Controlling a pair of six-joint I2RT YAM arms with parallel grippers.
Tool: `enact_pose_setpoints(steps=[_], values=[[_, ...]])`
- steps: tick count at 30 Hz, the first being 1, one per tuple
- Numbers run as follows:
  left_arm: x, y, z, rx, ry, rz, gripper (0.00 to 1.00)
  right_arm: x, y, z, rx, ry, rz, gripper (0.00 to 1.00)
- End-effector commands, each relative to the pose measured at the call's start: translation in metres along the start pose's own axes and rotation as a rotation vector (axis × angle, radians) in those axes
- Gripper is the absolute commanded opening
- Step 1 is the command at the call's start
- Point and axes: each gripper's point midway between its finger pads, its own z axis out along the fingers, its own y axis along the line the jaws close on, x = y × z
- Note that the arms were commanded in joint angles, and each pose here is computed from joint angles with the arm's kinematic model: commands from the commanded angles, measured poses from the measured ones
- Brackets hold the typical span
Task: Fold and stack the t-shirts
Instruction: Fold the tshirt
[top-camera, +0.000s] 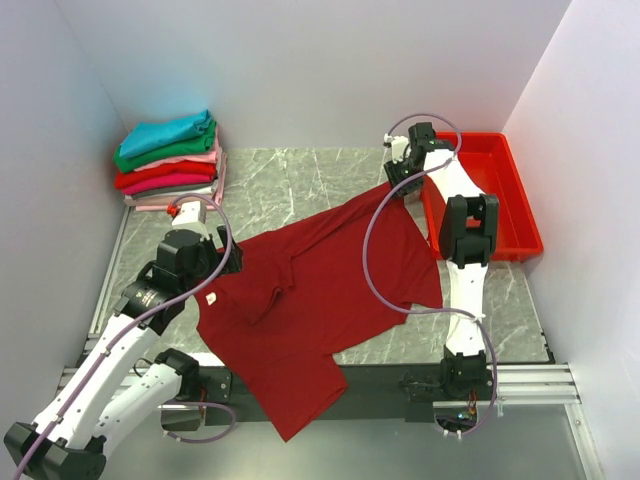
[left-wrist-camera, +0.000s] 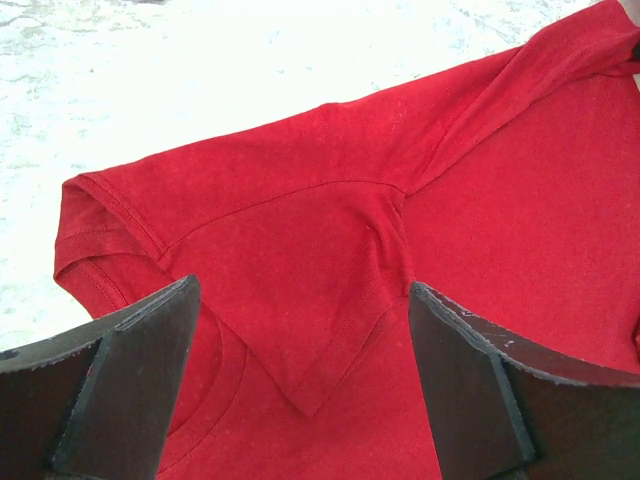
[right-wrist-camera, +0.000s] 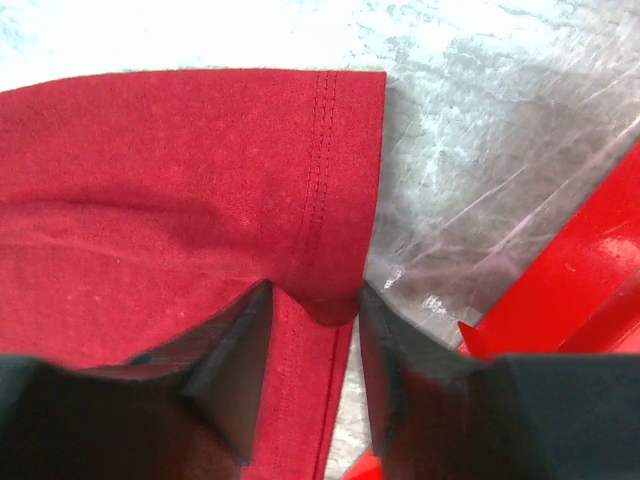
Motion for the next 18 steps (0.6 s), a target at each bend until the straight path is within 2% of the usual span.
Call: enact_pose_setpoints(steps=[1,3,4,7,14,18], values=[[-0.007,0.0,0.001,0.0,-0.034,0.004,0.9,-0.012,-0.002,-0.008,0.009,-0.036,-0.015,0.41],[-0.006,0.0,0.002,0.002,-0.03,0.003,0.9,-0.012,-0.001,-0.012,0.011,-0.042,-0.031,0.35],[-0.006,0.0,0.002,0.0,-0.029,0.005,0.9,-0.007,0.0,-0.011,0.009,-0.033,-0.035,0.27],[-0.005,0.0,0.003,0.001,-0.023,0.006,0.89,-0.009,-0.001,-0.021,0.027,-0.054,-0.059,0.14],[-0.003,-0.002,0.004,0.008,-0.015,0.009,0.9,0.014,0.0,-0.034,0.058,-0.013,-0.105,0.1],[-0.001,-0.002,0.005,0.012,-0.008,0.008,0.89,0.025,-0.005,-0.038,0.094,0.019,-0.137,0.16]])
